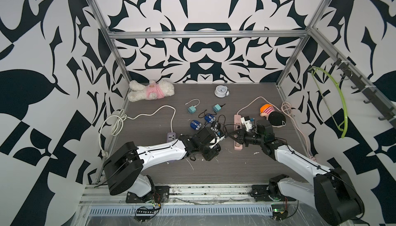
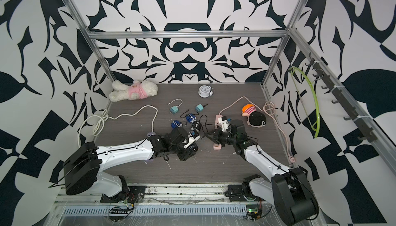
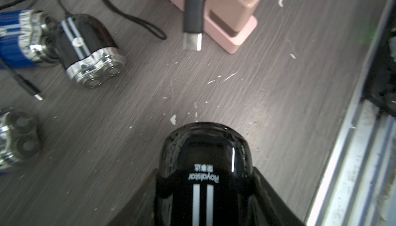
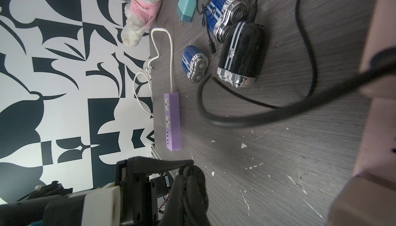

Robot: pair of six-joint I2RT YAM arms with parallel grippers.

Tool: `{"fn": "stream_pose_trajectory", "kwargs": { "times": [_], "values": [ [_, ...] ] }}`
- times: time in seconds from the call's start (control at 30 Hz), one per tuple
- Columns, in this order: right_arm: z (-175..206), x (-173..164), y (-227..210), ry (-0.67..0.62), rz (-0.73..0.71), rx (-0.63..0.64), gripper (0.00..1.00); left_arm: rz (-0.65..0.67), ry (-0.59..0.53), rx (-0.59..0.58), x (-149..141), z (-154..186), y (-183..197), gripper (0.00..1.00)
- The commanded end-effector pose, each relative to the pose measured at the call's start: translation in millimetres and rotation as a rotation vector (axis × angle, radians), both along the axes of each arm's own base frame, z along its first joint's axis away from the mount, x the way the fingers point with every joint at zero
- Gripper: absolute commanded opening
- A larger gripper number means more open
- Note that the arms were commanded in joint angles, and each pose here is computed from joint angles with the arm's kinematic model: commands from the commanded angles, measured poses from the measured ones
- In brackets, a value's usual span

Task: Unplug the electric shaver
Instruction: Place the electric shaver at the center of the board, then place the charging cable at the center of the board.

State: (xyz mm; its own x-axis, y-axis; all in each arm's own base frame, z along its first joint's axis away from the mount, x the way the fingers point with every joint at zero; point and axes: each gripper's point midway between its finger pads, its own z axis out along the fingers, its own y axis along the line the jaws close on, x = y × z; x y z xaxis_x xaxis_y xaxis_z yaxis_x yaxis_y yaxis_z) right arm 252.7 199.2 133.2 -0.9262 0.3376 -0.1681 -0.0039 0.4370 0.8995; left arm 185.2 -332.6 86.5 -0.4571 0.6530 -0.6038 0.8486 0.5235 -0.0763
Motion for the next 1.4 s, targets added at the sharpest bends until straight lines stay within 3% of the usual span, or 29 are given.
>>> {"fn": "stream_pose_trajectory", "kwargs": {
  "times": [0.0, 0.1, 0.3, 0.7, 0.93, 1.07, 1.37],
  "values": [
    [9.7, 3.5, -1.2, -0.058, 0.028, -0.050, 0.00, 0.167, -0.022, 0.030, 24.1, -1.9, 20.7, 0.29],
    [5.2, -3.3, -4.4, -0.053, 0.053, -0.101, 0.00, 0.298, 0.004, 0.101, 41.1, -15.3, 41.0, 0.30],
    [-6.3, -15.4, -12.1, -0.030, 0.077, -0.179, 0.00, 0.421, 0.058, 0.206, 53.6, -34.4, 60.1, 0.30],
    [-23.0, -28.9, -22.6, 0.011, 0.096, -0.269, 0.00, 0.570, 0.151, 0.226, 63.1, -50.1, 84.5, 0.34],
    [-30.2, -28.2, -30.9, 0.019, 0.070, -0.329, 0.00, 0.611, 0.174, 0.237, 62.2, -56.3, 94.6, 0.46],
    [-35.9, -30.7, -35.4, 0.040, 0.065, -0.359, 0.00, 0.623, 0.187, 0.241, 60.3, -57.7, 96.5, 0.65],
    [-43.3, -37.4, -42.5, 0.062, 0.054, -0.406, 0.00, 0.637, 0.211, 0.239, 60.3, -59.2, 95.0, 0.74]
  ]
}}
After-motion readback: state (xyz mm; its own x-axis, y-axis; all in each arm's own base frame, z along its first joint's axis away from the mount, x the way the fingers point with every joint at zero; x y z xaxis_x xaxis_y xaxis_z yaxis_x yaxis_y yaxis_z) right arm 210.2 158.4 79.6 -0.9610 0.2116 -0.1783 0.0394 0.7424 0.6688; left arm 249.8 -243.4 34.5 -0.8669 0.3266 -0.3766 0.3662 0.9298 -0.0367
